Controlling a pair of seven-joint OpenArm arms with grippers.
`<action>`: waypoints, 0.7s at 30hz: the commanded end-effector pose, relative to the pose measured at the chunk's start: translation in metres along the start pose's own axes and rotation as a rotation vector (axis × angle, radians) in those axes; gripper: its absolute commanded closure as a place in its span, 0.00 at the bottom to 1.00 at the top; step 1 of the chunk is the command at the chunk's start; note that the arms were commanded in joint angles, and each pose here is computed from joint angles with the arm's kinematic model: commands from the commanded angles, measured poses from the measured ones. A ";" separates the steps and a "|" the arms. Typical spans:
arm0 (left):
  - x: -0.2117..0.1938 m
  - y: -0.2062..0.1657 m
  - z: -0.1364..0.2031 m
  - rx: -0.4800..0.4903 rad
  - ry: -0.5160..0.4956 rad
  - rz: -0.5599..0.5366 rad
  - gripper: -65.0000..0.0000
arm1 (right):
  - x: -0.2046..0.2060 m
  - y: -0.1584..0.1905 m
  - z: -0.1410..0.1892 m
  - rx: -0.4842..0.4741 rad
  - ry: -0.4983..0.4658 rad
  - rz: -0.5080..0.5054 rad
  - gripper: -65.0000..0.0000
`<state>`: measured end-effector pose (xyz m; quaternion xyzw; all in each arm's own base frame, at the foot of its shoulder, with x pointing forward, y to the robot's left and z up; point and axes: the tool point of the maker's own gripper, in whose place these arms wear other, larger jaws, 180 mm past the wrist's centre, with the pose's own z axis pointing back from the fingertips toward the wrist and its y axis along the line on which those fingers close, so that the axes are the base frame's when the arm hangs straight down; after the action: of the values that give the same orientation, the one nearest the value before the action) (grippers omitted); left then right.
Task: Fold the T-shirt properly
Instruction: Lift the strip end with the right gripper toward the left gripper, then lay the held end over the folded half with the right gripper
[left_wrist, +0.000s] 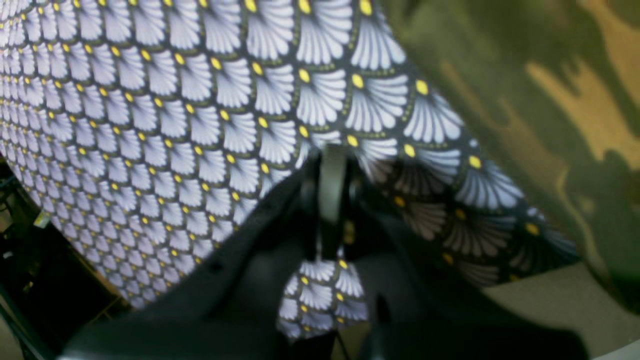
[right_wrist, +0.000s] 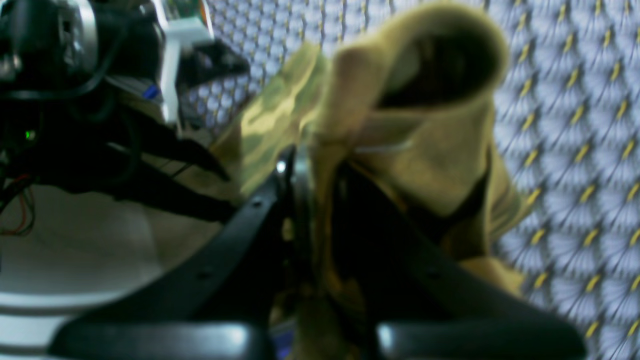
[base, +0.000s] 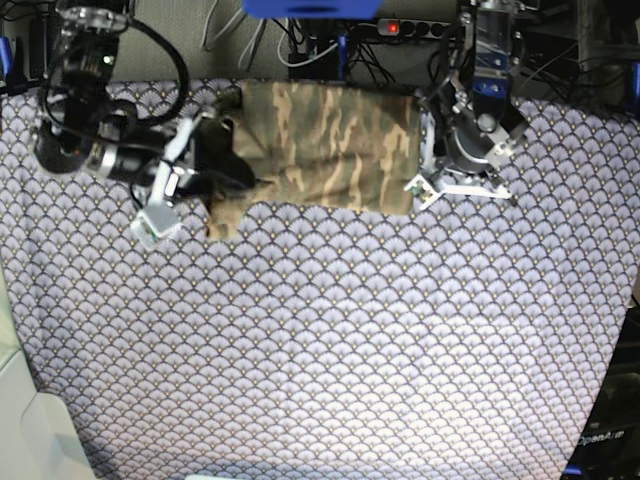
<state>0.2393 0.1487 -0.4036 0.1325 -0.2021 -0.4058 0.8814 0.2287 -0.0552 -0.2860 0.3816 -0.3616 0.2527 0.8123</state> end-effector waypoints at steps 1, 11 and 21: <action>0.000 0.011 0.003 0.033 -0.004 0.012 0.99 | 0.017 0.008 -0.001 0.036 -0.052 0.038 1.00; -0.032 0.029 -0.003 0.056 0.061 0.127 0.99 | 0.024 0.042 -0.034 0.154 -0.034 0.118 1.00; -0.042 0.013 -0.013 0.007 0.097 0.128 0.99 | 0.011 0.056 -0.060 0.151 0.049 0.193 1.00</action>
<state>0.2231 0.1895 -0.4281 0.1346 -0.1555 -0.3414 0.9171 0.2166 0.0200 -0.2969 0.3803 -0.3299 0.3648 0.7832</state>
